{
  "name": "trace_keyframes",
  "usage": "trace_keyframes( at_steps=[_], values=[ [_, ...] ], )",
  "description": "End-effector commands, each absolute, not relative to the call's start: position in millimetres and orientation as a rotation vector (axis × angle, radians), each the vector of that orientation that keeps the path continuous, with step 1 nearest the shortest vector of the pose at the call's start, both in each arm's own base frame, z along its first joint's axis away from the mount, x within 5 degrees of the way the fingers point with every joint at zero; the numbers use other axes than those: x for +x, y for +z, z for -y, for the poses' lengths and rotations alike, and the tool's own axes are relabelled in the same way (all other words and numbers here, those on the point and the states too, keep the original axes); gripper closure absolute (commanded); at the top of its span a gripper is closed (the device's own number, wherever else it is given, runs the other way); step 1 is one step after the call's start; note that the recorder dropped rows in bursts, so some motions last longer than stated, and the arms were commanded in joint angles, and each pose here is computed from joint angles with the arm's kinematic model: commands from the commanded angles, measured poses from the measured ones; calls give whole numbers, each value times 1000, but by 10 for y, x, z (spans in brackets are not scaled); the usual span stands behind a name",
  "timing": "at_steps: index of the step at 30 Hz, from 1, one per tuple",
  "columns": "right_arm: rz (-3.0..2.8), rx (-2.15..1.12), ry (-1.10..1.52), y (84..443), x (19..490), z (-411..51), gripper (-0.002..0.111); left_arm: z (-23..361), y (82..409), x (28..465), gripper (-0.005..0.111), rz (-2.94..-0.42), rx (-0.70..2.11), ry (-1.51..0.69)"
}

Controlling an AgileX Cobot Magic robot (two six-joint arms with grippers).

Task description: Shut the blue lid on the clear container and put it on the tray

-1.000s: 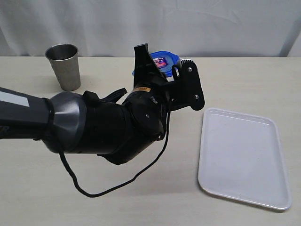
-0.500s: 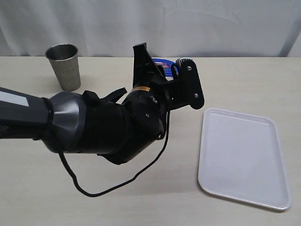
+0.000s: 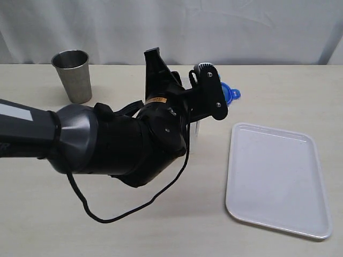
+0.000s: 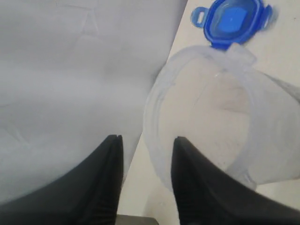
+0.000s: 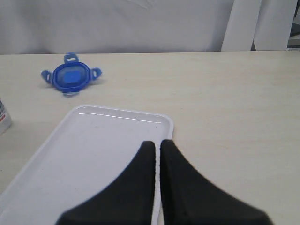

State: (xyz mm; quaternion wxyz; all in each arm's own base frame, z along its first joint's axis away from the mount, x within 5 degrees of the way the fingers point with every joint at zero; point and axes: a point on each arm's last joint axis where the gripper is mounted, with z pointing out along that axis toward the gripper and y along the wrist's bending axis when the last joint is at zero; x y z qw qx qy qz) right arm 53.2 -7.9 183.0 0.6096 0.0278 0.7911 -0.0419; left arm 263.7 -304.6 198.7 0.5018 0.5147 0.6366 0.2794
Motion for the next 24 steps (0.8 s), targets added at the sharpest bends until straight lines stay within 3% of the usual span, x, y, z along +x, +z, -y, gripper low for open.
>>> trace_keyframes(
  at_steps=[1, 10, 17, 24],
  values=[
    [-1827, 66, -91, 1822, 531, 78, 104, 2976, 1985, 2688, 65, -1566, 1231, 708],
    [-1827, 66, -91, 1822, 531, 78, 104, 2939, 1988, 2784, 65, -1554, 1238, 675],
    [-1827, 66, -91, 1822, 531, 78, 104, 3164, 2223, 2840, 65, -1512, 1208, 507],
    [-1827, 66, -91, 1822, 531, 78, 104, 3195, 2359, 2895, 65, -1499, 1154, 507]
  ],
)
